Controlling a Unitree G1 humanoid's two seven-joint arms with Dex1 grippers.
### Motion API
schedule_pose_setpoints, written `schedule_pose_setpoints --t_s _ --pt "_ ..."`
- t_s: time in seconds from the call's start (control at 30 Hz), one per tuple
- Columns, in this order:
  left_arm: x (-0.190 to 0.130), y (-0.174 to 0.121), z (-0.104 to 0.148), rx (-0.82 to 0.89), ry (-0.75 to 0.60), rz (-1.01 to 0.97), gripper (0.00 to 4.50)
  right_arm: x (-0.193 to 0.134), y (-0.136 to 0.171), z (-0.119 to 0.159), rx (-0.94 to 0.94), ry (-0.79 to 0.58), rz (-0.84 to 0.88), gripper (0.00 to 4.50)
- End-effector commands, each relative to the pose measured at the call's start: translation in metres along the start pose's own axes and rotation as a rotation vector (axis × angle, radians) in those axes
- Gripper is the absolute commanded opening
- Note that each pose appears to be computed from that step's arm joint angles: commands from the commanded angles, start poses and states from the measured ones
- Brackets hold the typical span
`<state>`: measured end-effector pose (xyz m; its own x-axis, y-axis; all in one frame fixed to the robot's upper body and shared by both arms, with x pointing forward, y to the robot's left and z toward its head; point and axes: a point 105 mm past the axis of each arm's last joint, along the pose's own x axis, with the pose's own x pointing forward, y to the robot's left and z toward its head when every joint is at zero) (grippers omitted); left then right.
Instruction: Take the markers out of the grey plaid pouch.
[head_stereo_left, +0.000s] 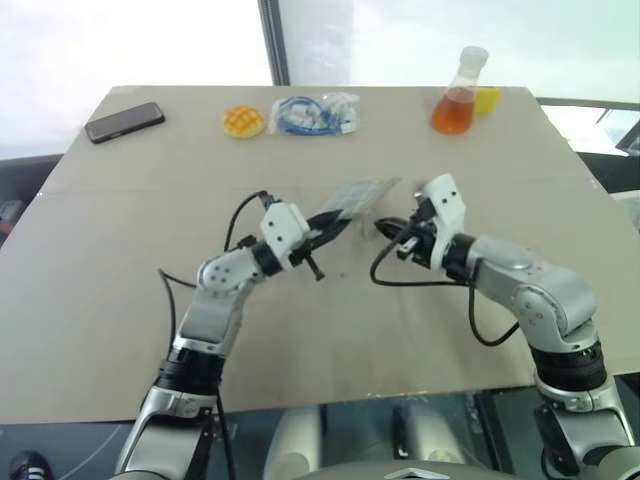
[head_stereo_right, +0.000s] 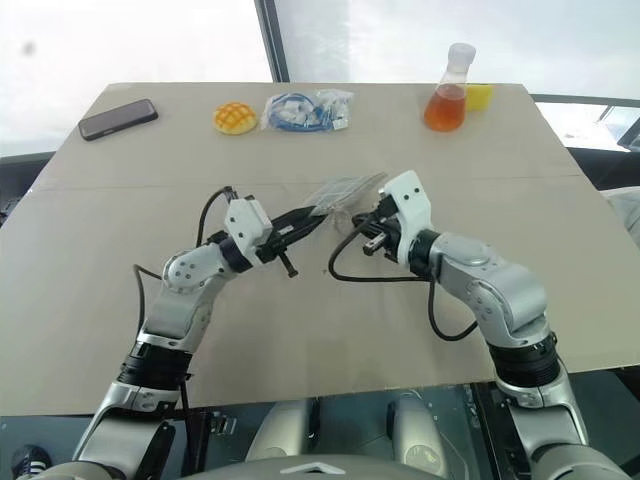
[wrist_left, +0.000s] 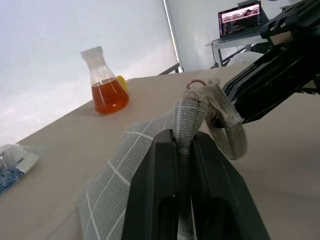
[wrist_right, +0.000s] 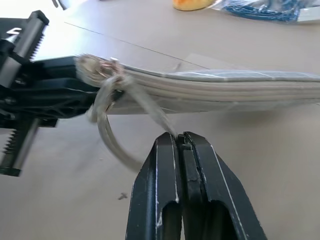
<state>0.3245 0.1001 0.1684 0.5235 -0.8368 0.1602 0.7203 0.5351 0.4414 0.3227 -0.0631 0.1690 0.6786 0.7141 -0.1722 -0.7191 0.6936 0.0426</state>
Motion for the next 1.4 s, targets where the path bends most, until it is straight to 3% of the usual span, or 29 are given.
schedule_pose_setpoints --t_s 0.03,0.23,0.4,0.53,0.6,0.8,1.07,1.13,1.17,1.23,1.3,1.33,1.4 --pt "-0.006 0.003 0.016 -0.017 -0.097 0.024 0.36 -0.018 -0.041 0.022 -0.079 -0.055 -0.189 0.08" --pt "-0.019 -0.008 0.015 -0.154 -0.155 -0.009 0.36 -0.048 -0.100 0.036 -0.162 -0.060 -0.468 0.08" --pt "-0.019 -0.006 0.015 -0.167 -0.159 0.013 0.36 -0.036 -0.039 0.041 -0.119 -0.069 -0.106 0.08" --pt "-0.019 -0.006 0.015 -0.167 -0.157 0.011 0.36 -0.025 0.019 0.027 -0.073 -0.041 0.162 1.99" --pt "-0.019 -0.006 0.015 -0.164 -0.156 0.010 0.36 -0.019 0.032 0.020 -0.061 -0.023 0.202 2.87" --pt "-0.019 -0.006 0.018 -0.158 -0.160 0.005 0.36 -0.004 0.040 0.011 -0.048 -0.022 0.206 2.87" --pt "-0.021 -0.009 0.021 -0.152 -0.156 -0.021 0.36 0.027 0.034 0.020 -0.008 -0.095 0.176 2.87" --pt "-0.021 -0.010 0.021 -0.150 -0.155 -0.027 0.36 0.031 0.034 0.021 0.007 -0.110 0.170 2.29" --pt "-0.021 -0.010 0.021 -0.150 -0.155 -0.027 0.36 0.032 0.034 0.022 0.013 -0.114 0.170 1.72" --pt "-0.024 -0.009 0.020 -0.150 -0.151 -0.022 0.36 0.030 0.028 0.023 0.019 -0.120 0.151 1.44" --pt "-0.027 -0.007 0.018 -0.151 -0.146 -0.016 0.36 0.023 0.014 0.022 -0.007 -0.110 0.102 0.32" --pt "-0.028 -0.007 0.018 -0.151 -0.145 -0.014 0.36 0.018 0.002 0.022 -0.019 -0.103 0.054 0.06" --pt "-0.031 -0.007 0.018 -0.174 -0.157 -0.024 0.36 0.005 -0.026 0.023 -0.050 -0.087 -0.057 0.06"
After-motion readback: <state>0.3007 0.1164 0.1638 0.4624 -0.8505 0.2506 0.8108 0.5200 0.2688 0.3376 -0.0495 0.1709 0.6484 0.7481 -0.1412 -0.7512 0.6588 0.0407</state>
